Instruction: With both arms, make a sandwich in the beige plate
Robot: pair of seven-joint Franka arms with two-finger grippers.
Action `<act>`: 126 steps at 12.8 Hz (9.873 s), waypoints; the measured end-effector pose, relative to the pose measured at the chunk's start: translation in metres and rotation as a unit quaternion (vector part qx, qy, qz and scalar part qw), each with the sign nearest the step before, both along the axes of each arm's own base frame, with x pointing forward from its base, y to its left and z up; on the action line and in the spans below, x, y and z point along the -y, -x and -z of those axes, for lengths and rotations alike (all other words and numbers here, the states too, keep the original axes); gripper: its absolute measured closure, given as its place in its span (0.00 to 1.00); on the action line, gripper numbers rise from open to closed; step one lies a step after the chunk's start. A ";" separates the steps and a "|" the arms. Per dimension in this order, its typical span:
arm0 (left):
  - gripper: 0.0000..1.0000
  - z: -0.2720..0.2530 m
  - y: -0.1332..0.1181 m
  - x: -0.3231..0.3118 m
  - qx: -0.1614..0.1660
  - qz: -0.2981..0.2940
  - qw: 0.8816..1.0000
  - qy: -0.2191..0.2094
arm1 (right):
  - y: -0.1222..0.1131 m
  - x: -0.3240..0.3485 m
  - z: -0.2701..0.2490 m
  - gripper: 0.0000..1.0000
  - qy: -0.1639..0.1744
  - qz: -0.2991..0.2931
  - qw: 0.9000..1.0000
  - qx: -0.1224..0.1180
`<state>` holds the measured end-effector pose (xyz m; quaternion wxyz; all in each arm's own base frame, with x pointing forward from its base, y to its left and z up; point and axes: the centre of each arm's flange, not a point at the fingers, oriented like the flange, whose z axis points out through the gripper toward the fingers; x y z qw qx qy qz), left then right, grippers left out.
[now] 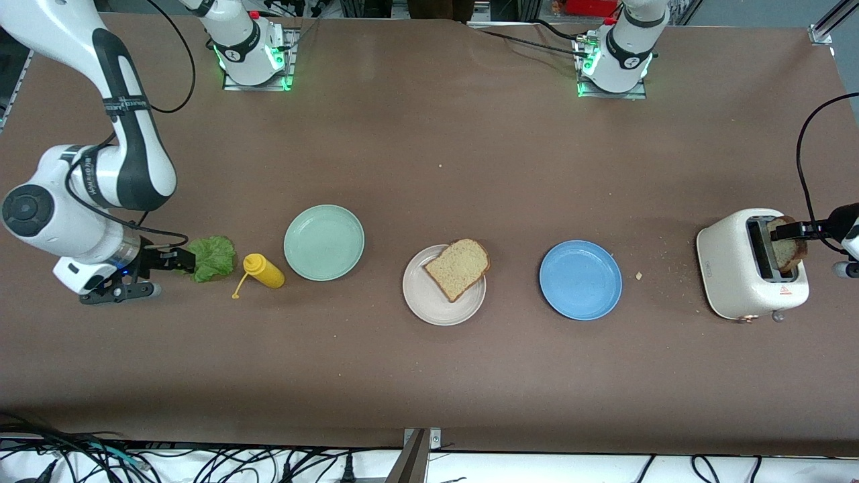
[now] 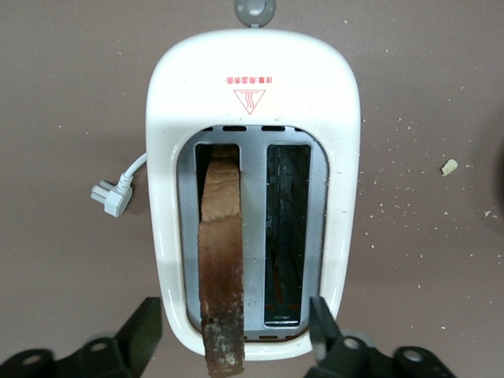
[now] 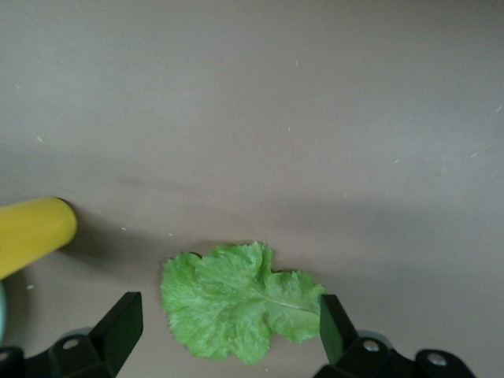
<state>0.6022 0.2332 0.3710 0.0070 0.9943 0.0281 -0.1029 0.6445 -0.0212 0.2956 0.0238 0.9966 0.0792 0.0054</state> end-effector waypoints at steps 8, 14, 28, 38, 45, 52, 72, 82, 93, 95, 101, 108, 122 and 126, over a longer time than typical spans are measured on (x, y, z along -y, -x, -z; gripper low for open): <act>0.89 -0.002 0.001 -0.005 0.002 -0.004 1.000 -0.002 | 0.014 -0.024 -0.045 0.00 -0.014 -0.073 0.997 0.034; 0.92 -0.073 -0.007 -0.002 0.018 -0.002 1.000 -0.011 | 0.032 -0.046 -0.019 0.00 -0.151 -0.239 0.958 0.043; 0.92 -0.212 -0.018 0.238 0.036 -0.093 0.995 -0.006 | 0.062 -0.012 0.111 0.00 -0.374 -0.412 0.804 0.208; 0.92 -0.178 -0.038 0.205 0.029 -0.168 0.985 -0.003 | 0.041 -0.027 0.121 0.00 -0.369 -0.453 0.776 0.236; 0.92 -0.181 -0.037 0.192 0.023 -0.138 0.990 0.029 | 0.023 -0.040 0.128 0.42 -0.358 -0.462 0.774 0.243; 0.92 -0.170 -0.016 0.201 0.006 -0.088 0.996 0.028 | 0.006 -0.052 0.099 0.74 -0.292 -0.489 0.792 0.220; 0.92 -0.161 -0.016 0.191 0.004 -0.079 0.996 0.028 | 0.121 -0.490 0.074 0.91 0.323 -0.452 0.826 -0.099; 0.92 -0.158 -0.017 0.188 0.002 -0.065 0.997 0.031 | 0.136 -0.559 0.091 0.91 0.366 -0.466 0.805 -0.046; 0.92 -0.158 -0.017 0.187 0.003 -0.060 0.998 0.032 | 0.117 -0.553 0.086 0.91 0.356 -0.454 0.816 -0.031; 0.92 -0.158 -0.017 0.187 0.003 -0.059 0.998 0.032 | 0.088 -0.525 0.049 0.91 0.311 -0.453 0.834 -0.041; 0.92 -0.158 -0.017 0.188 0.003 -0.058 0.998 0.032 | 0.014 -0.371 -0.064 0.91 0.115 -0.479 0.869 -0.052; 0.92 -0.158 -0.017 0.188 0.003 -0.056 0.998 0.033 | -0.056 -0.155 -0.057 0.91 -0.149 -0.520 0.841 -0.012; 0.92 -0.157 -0.017 0.186 0.003 -0.052 0.998 0.034 | -0.028 0.007 0.122 0.91 -0.450 -0.593 0.654 0.137; 0.92 -0.158 -0.018 0.186 0.007 -0.052 0.998 0.033 | -0.023 0.008 0.155 0.91 -0.483 -0.574 0.639 0.173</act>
